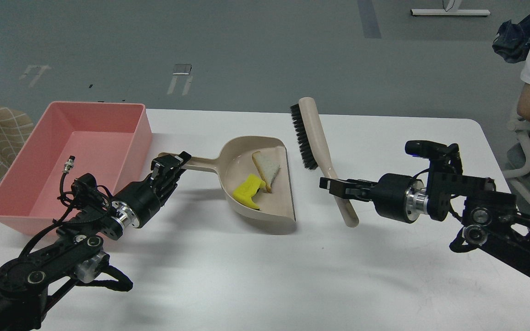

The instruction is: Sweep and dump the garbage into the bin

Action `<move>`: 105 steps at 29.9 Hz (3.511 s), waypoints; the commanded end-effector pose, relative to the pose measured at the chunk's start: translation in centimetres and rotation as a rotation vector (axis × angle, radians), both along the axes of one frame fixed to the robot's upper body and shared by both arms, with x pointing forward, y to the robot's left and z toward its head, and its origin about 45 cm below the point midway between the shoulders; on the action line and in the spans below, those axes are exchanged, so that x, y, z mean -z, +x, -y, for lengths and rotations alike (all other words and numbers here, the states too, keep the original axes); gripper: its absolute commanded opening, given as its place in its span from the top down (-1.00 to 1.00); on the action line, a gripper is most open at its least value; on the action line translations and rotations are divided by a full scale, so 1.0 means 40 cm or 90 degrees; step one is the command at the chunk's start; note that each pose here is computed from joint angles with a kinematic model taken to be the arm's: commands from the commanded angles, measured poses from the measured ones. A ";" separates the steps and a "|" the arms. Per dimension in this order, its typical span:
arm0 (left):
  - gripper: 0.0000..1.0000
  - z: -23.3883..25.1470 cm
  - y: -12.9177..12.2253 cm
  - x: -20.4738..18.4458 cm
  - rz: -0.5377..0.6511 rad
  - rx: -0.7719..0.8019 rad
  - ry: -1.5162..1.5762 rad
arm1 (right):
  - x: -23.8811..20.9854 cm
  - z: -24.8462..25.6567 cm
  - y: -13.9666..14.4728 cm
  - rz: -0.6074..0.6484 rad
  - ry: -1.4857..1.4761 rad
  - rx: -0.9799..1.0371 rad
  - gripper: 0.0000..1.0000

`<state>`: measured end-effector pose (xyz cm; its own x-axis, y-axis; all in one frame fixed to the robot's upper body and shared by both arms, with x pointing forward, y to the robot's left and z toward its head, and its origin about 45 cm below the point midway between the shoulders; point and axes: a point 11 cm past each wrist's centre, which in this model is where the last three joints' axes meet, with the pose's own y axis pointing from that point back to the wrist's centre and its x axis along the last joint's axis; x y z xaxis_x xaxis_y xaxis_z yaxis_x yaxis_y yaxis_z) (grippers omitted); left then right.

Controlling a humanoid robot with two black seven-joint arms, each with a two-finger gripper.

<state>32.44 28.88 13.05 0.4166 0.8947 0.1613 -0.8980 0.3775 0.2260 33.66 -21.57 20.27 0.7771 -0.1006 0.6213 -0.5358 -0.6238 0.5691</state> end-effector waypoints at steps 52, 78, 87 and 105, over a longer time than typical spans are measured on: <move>1.00 -0.733 -0.134 -0.424 0.082 -0.268 0.146 | 0.063 0.424 -0.133 -0.070 -0.166 0.180 0.84; 1.00 -0.699 -0.091 -0.670 0.064 -0.024 0.595 | 0.047 0.353 -0.102 -0.035 -0.086 0.178 0.84; 1.00 -0.631 -0.056 -0.745 0.126 0.001 0.581 | 0.045 0.378 -0.099 -0.015 -0.089 0.201 0.84; 1.00 -0.287 0.094 -0.414 0.141 0.016 0.064 | 0.015 0.508 -0.126 -0.017 -0.165 0.244 0.82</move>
<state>34.76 43.76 31.44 0.3370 0.8457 0.4137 -0.9388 0.3350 0.0800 28.67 -41.68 19.68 0.7294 -0.2285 0.6448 -0.6839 -0.2259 0.6937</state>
